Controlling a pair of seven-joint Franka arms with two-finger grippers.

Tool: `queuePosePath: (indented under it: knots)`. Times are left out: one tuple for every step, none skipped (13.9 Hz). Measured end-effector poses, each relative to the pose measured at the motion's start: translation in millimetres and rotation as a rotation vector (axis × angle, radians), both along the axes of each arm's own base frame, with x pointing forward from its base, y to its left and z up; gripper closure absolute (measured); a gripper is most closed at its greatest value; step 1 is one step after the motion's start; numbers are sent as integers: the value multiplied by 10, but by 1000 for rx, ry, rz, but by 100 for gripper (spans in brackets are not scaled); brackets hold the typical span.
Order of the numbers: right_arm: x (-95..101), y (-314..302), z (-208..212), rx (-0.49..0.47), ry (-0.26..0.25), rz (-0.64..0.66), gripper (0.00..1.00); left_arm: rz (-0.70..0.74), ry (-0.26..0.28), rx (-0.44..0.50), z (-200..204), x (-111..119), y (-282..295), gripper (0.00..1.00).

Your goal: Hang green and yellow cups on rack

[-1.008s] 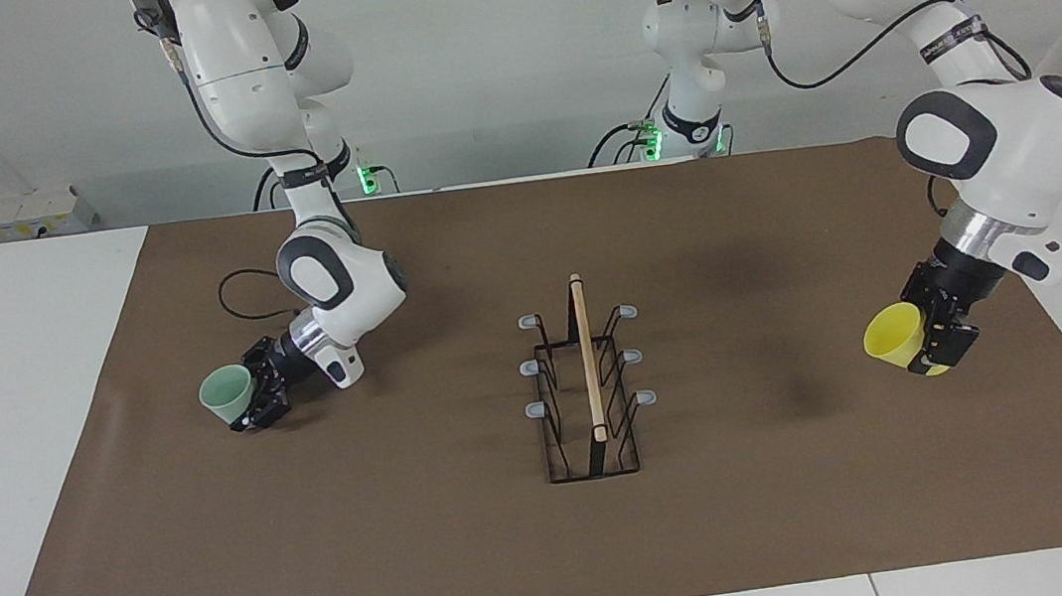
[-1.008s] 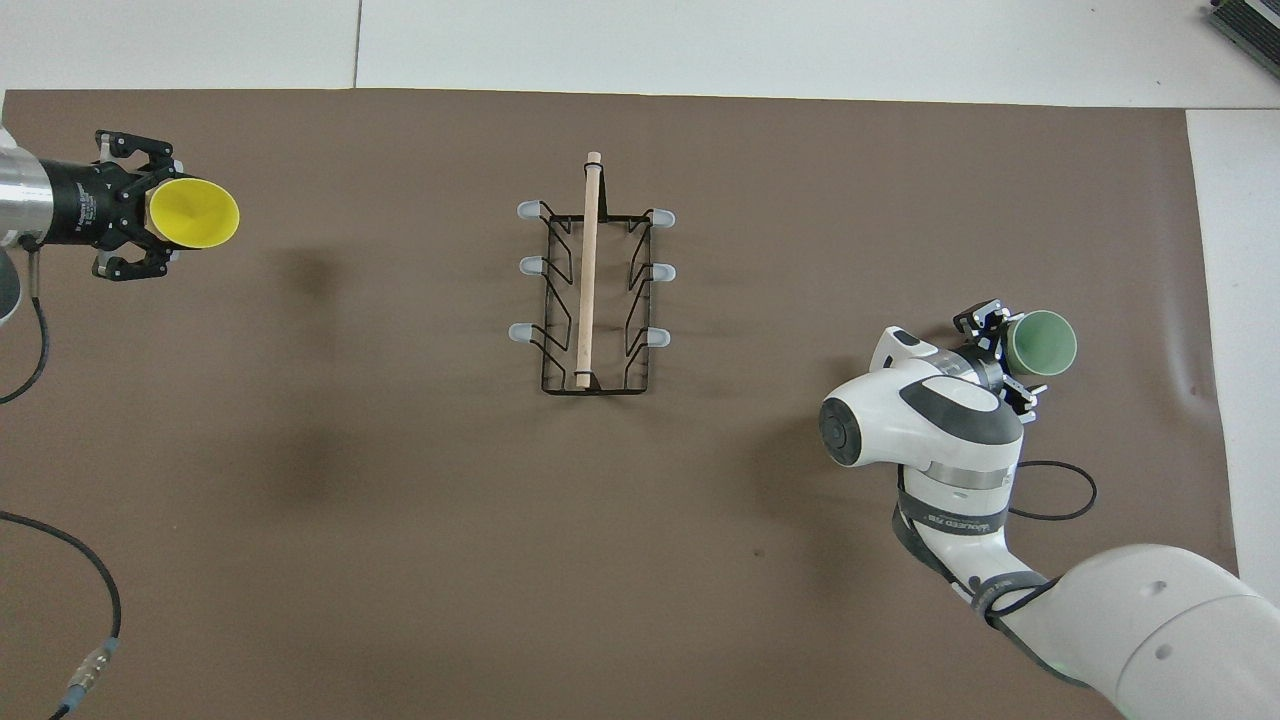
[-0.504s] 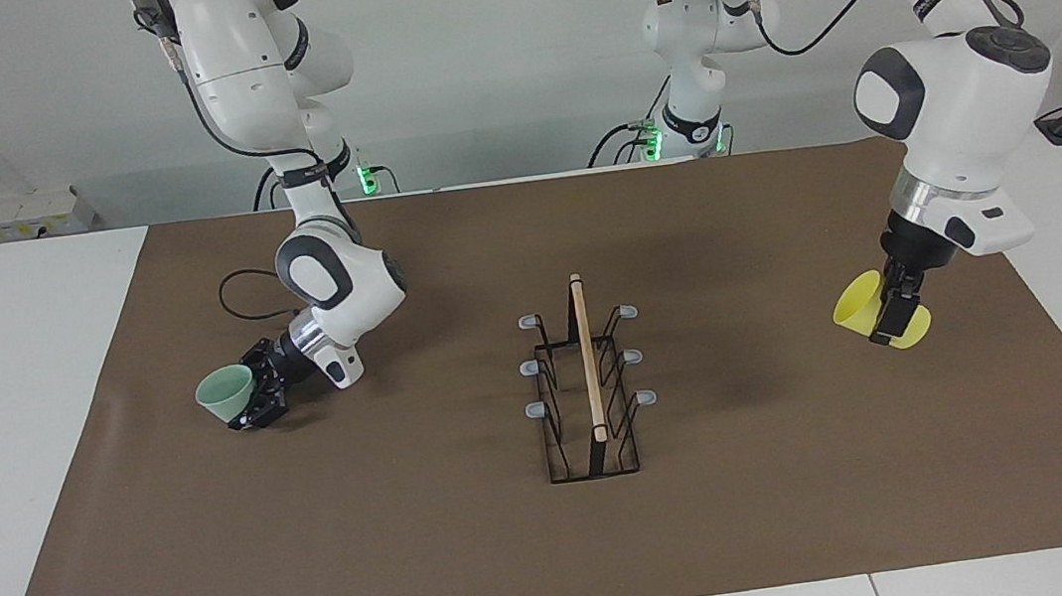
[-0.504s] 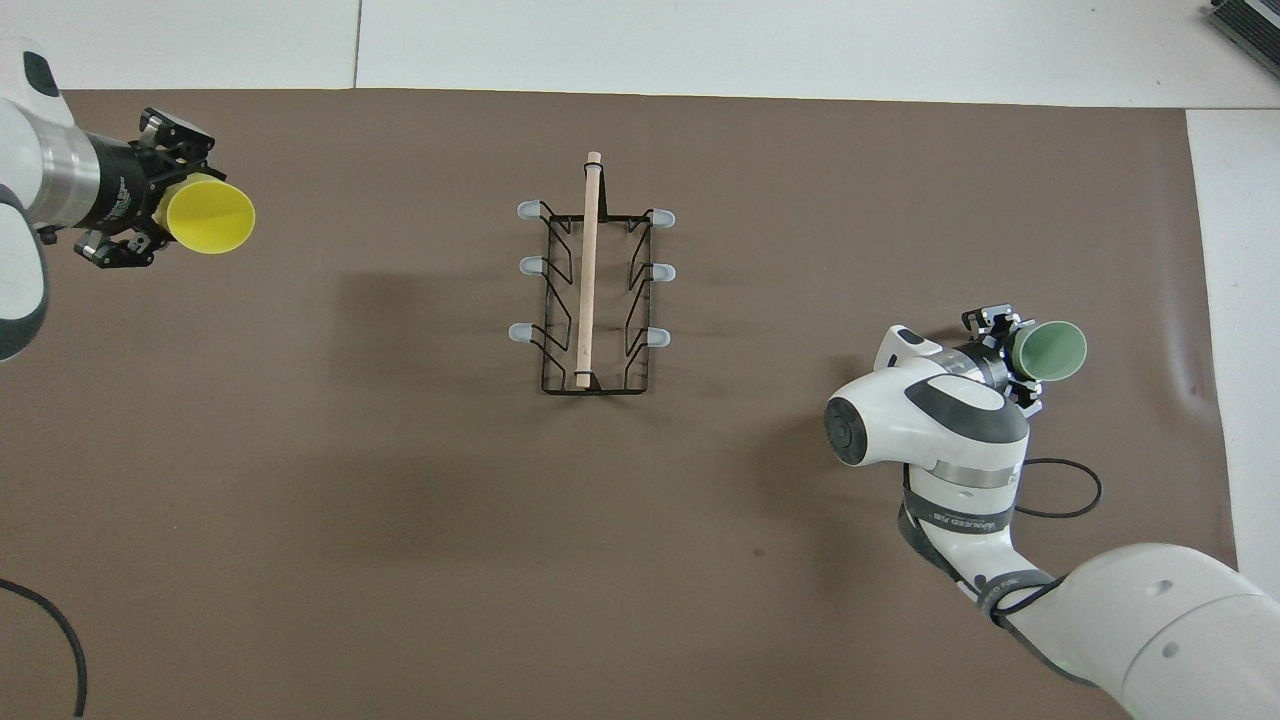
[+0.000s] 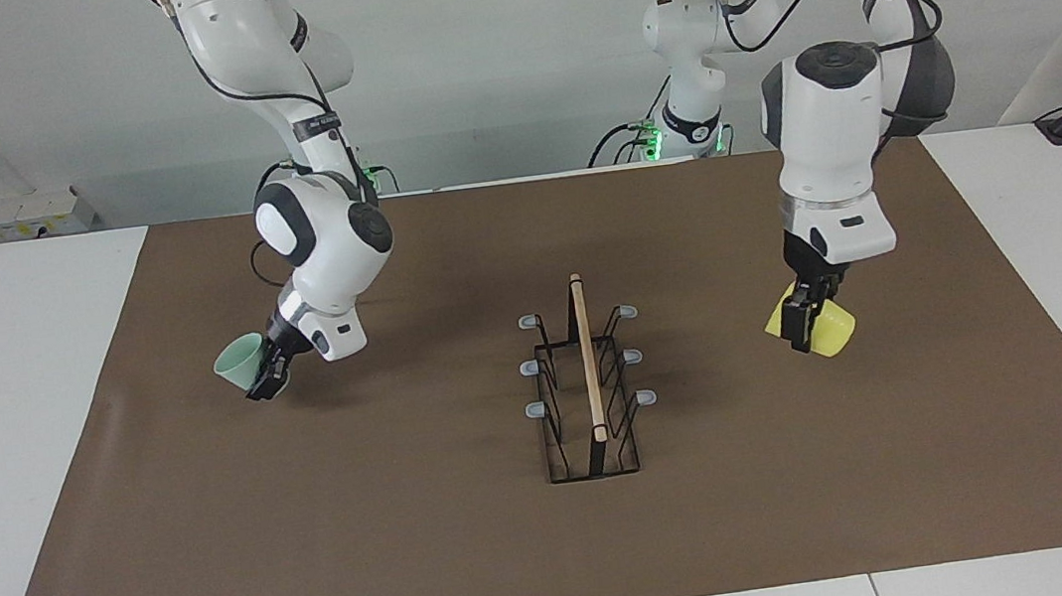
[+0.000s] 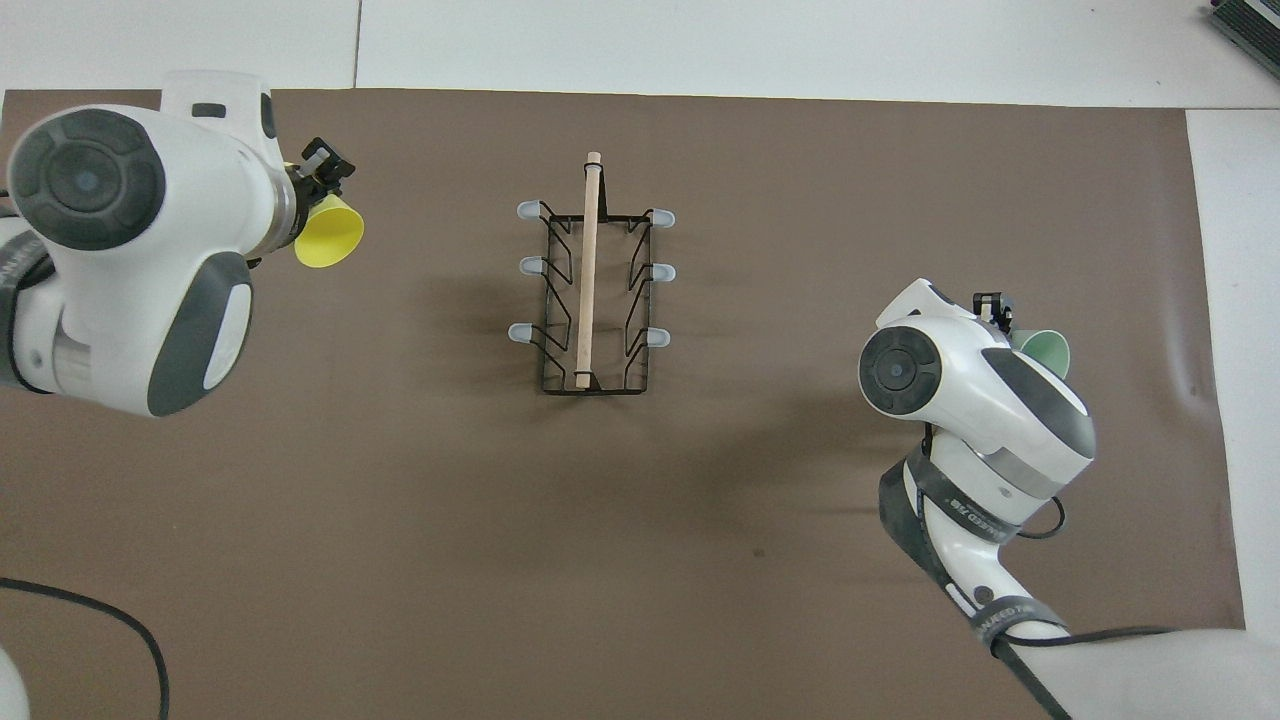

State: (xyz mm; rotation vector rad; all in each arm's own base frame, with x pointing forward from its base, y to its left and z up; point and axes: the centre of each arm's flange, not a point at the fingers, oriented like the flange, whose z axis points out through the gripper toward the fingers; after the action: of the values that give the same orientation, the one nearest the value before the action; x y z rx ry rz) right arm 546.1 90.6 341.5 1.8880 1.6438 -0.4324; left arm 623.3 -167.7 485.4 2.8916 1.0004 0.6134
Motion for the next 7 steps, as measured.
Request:
queuePosePath:
  knots:
    - [-32, 139, 181, 62, -17, -19, 32, -41, -25, 17, -90, -86, -135, 30]
    - [-56, 273, 329, 118, -32, -36, 32, -77, -40, 32, -170, -178, -250, 30]
    - [-71, 390, 461, 174, -45, -54, 32, -112, -60, 41, -231, -272, -363, 30]
    - [-76, 472, 577, 221, -57, -72, 32, -145, -87, 39, -267, -355, -472, 30]
    - [-76, 537, 696, 260, -70, -84, 32, -177, -113, 34, -298, -434, -575, 30]
    - [-79, 592, 813, 294, -85, -94, 32, -206, -132, 30, -342, -513, -664, 30]
    - [-81, 635, 926, 330, -98, -107, 32, -229, -139, 32, -386, -586, -733, 30]
